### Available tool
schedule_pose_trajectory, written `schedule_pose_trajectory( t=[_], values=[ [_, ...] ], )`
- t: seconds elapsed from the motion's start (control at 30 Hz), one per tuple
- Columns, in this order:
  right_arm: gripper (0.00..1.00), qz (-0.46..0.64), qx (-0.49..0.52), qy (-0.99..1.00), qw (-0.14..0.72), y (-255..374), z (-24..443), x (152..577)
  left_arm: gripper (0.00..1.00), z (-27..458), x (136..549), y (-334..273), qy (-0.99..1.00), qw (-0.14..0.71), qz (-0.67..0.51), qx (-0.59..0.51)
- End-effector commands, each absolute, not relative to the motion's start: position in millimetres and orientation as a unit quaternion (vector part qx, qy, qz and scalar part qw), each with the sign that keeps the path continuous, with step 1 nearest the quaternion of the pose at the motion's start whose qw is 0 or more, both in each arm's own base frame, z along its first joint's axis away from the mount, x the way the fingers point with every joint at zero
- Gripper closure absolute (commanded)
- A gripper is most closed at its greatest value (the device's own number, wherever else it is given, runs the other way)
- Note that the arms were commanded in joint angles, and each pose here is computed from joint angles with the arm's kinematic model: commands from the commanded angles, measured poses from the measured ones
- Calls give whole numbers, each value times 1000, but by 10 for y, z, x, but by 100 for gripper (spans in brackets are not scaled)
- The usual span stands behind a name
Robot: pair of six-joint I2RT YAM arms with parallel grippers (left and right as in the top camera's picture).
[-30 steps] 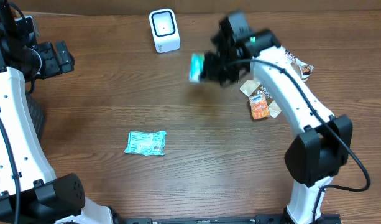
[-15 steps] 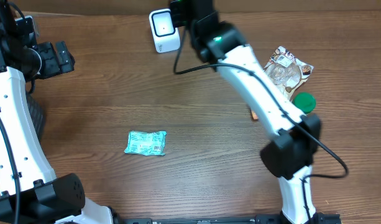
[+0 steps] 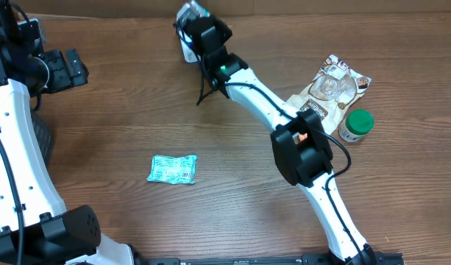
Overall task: Scan the item barcode
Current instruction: 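Carry the teal packet right and set it down by the bottle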
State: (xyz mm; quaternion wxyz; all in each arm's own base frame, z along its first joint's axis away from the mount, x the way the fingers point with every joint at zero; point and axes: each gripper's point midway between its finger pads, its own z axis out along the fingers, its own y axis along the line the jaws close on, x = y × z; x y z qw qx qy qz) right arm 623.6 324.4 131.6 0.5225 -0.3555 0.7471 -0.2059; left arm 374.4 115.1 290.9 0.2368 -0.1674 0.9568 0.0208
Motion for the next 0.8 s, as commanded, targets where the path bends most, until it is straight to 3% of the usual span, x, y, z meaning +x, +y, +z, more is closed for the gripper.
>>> schedule_pose_trajectory(
  t=[0.0, 0.47, 0.77],
  values=[
    [96, -239, -390, 721, 521, 3277, 1385, 6249, 0, 2947, 3746, 1157, 957, 242, 26, -157],
    [96, -226, -391, 723, 522, 3390, 1353, 6185, 0, 2946, 3745, 1156, 957, 242, 26, -157],
    [96, -113, -284, 755, 579, 3506, 2212, 5945, 0, 2947, 3747, 1156, 957, 242, 26, -157]
  ],
)
